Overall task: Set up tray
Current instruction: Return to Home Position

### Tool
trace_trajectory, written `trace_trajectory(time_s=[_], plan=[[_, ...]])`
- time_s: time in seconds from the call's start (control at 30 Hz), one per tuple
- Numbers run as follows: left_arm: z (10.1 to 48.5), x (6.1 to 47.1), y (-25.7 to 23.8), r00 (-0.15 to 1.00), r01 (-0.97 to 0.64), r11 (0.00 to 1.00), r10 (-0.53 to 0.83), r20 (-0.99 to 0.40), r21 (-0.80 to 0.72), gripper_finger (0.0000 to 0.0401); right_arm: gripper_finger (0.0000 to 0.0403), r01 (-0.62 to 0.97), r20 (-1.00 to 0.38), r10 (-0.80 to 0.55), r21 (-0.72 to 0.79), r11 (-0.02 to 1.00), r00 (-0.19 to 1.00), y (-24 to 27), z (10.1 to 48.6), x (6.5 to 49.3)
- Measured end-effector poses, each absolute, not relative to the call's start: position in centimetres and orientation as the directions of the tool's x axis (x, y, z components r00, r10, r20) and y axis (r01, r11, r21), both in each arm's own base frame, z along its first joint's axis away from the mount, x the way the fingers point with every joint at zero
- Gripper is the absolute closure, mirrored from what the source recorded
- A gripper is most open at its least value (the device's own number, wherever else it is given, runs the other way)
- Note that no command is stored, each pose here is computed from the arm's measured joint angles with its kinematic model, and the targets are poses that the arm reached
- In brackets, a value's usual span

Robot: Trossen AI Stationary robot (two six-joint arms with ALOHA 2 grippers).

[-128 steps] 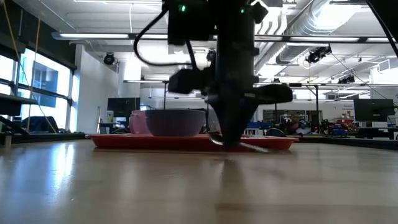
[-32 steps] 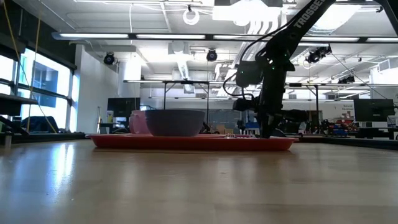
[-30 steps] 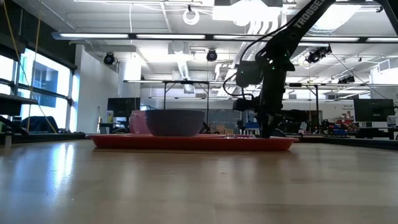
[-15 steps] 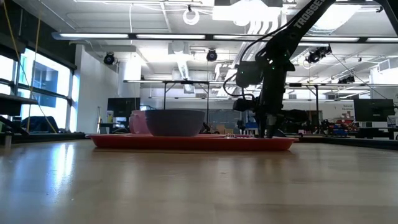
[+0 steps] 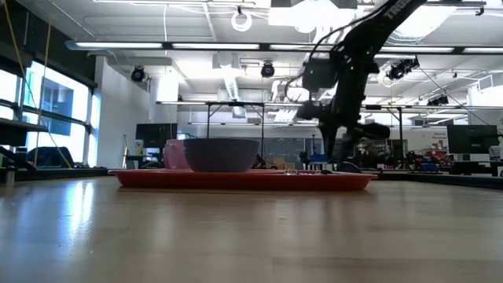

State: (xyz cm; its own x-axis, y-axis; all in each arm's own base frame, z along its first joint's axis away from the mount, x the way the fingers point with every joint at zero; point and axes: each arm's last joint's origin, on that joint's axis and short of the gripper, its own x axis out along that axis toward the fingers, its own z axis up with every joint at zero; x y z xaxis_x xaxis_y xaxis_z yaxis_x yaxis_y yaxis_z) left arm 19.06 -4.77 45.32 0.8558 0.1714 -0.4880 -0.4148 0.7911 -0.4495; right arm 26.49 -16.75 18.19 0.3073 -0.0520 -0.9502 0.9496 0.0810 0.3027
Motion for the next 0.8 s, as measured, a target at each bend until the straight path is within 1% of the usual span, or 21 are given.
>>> trace_trajectory(time_s=[0.17,0.3,0.47,0.67,0.8], plan=[[45.4,19.1,-4.8,0.858,-0.409,0.803,0.177,-0.482,-0.433,0.0313,0.0285,0.917,-0.918,-0.104,0.363,0.166,0.382,-15.9,21.6,25.3],[45.4,19.1,-4.6,0.853,-0.437,0.801,0.226,-0.47,-0.408,0.0313,0.0284,0.891,-0.89,-0.159,0.383,0.244,0.427,-15.0,24.5,23.9],[45.7,18.7,-4.3,0.853,-0.443,0.83,0.274,-0.444,-0.338,0.0313,0.0284,0.849,-0.839,-0.218,0.421,0.318,0.498,-13.8,27.6,22.0],[46.6,17.8,-3.9,0.869,-0.426,0.873,0.322,-0.376,-0.237,0.0313,0.0284,0.713,-0.695,-0.267,0.493,0.498,0.668,-12.0,31.7,19.9],[46.1,17.6,-3.5,0.889,-0.395,0.899,0.322,-0.326,-0.189,0.0313,0.0285,0.653,-0.608,-0.303,0.509,0.561,0.734,-10.5,33.9,18.1]])
